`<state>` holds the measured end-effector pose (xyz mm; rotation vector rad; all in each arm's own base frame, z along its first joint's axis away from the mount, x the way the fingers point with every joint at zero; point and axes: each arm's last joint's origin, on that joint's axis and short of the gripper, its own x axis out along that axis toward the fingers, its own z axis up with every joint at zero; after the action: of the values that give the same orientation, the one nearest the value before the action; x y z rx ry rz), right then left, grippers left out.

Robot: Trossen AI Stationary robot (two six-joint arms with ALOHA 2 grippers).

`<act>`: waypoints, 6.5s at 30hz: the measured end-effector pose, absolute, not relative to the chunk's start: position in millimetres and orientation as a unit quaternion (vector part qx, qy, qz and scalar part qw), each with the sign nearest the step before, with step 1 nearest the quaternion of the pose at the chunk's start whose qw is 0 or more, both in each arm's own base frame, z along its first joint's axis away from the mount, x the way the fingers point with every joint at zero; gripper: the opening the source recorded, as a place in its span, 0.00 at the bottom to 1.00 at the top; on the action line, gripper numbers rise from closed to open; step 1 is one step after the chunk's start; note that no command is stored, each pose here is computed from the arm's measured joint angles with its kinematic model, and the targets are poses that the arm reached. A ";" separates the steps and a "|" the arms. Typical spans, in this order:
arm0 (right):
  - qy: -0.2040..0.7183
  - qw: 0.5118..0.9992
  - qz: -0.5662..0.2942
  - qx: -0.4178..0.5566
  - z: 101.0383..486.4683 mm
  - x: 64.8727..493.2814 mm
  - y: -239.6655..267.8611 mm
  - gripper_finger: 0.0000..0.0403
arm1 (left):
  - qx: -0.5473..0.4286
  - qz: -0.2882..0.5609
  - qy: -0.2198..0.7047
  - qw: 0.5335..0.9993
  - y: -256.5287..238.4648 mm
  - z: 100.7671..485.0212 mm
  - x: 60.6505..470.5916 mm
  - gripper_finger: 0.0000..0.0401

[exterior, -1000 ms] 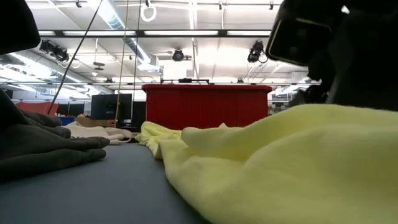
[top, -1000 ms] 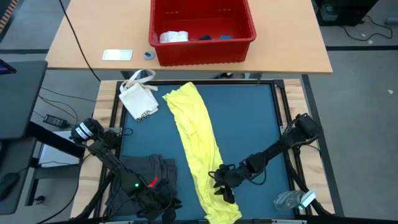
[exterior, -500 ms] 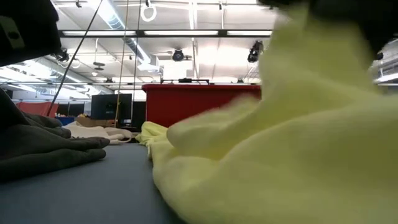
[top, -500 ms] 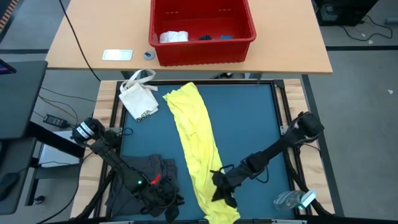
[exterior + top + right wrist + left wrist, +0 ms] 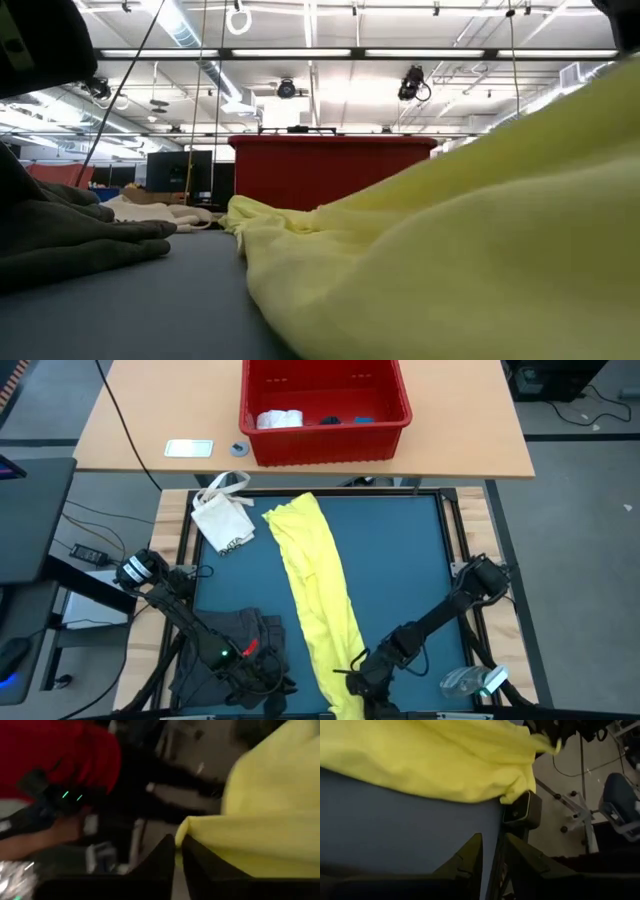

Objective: Fold laundry
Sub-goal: Fold the yellow shirt

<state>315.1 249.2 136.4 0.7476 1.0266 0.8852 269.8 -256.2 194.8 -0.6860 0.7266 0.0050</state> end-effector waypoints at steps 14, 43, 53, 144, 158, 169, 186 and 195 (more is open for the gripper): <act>0.478 0.785 0.239 0.313 173.2 315.3 200.8 0.39 | -0.348 0.016 0.349 0.870 -244.6 194.7 280.7 0.21; 0.511 0.835 0.013 0.204 192.2 241.7 157.3 0.31 | -0.405 0.174 0.299 0.847 -135.3 192.1 344.3 0.21; 0.476 0.852 -0.123 0.178 168.3 301.0 26.8 0.29 | -0.420 0.302 0.372 0.771 -35.3 176.2 350.3 0.21; 0.429 0.717 -0.268 0.479 159.5 291.0 -82.2 0.00 | -0.332 0.149 0.329 0.872 224.3 153.0 336.9 0.28; 0.432 0.720 -0.269 0.471 159.2 290.5 -82.2 0.00 | -0.339 0.144 0.344 0.864 221.5 140.4 340.2 0.43; 0.440 0.711 -0.270 0.477 158.9 289.2 -80.0 0.00 | -0.326 0.130 0.314 0.882 223.2 151.0 342.7 0.10; 0.457 0.679 -0.306 0.486 190.0 268.0 -39.7 0.00 | -0.219 0.049 0.211 0.951 182.2 173.9 384.3 0.00; 0.486 0.670 -0.331 0.453 163.6 274.6 -55.0 0.20 | -0.208 0.148 0.201 0.946 191.8 166.2 384.8 0.19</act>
<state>274.6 -55.0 163.6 1.0206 1.0945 -0.7461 384.8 191.8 166.2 -0.4245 0.4097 0.3011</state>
